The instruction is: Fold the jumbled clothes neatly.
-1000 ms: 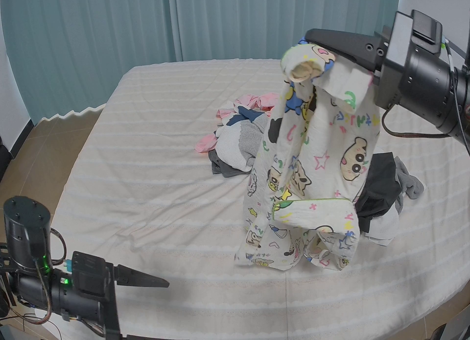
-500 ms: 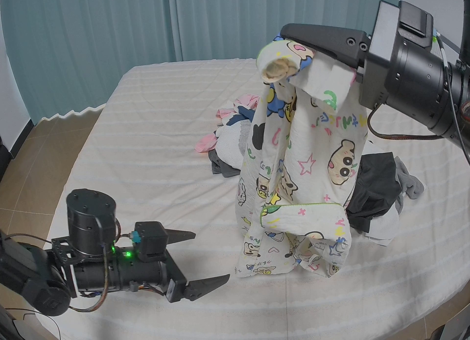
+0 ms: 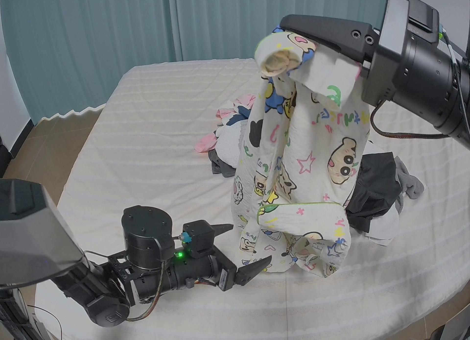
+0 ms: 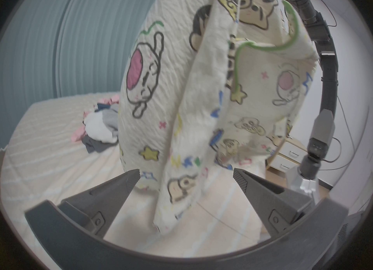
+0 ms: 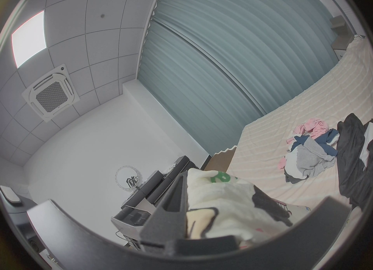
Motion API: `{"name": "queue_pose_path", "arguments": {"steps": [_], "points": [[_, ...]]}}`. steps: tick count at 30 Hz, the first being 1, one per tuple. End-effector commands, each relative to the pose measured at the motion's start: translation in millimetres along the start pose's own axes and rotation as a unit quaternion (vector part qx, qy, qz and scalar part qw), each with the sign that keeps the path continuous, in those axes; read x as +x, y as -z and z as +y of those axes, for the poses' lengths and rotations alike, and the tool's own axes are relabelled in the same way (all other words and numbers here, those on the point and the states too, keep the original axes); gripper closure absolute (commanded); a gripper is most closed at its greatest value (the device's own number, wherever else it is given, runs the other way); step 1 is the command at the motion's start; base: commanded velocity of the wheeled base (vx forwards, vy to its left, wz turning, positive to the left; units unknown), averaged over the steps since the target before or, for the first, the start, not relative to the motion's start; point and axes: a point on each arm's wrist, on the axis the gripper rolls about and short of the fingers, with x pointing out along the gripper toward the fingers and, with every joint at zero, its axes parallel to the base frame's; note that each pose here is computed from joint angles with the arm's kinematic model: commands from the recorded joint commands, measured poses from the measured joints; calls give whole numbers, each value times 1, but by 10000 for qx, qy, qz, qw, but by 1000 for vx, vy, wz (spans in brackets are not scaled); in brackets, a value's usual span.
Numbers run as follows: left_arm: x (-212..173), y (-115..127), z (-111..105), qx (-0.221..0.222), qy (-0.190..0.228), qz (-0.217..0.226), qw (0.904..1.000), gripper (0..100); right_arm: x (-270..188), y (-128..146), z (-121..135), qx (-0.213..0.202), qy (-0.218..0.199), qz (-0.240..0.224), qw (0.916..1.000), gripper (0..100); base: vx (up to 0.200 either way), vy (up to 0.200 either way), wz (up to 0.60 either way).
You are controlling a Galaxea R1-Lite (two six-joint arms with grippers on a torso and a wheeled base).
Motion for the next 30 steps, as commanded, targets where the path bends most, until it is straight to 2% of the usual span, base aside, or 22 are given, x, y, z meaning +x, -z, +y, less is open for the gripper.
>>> {"name": "queue_pose_path", "arguments": {"steps": [1, 8, 14, 22, 23, 26, 30], "points": [[24, 18, 3, 103, -237, -5, 9997, 0, -6, -5, 5, -3, -85, -62, 9999, 100, 0, 0, 0], [34, 28, 5, 116, -237, 48, 9996, 0, -5, -3, 3, 5, -54, -27, 10000, 100, 0, 0, 0], [52, 32, 8, 131, -222, -203, 9995, 0, -5, -3, 4, 15, -82, -27, 10000, 100, 0, 0, 0], [68, 44, 10, 79, -36, -316, 9995, 0, -4, -3, 2, 6, -50, -20, 10000, 100, 0, 0, 0], [69, 43, 9, 56, -34, -399, 9992, 100, -4, -3, 2, 4, -48, -31, 10000, 100, 0, 0, 0], [68, 40, 9, -70, -9, -550, 9985, 100, -5, -3, 1, 10, -27, -26, 10000, 100, 0, 0, 0], [65, 33, 5, -586, 67, -658, 9961, 100, -8, -5, -2, -6, 44, -69, 10000, 100, 0, 0, 0]]}}
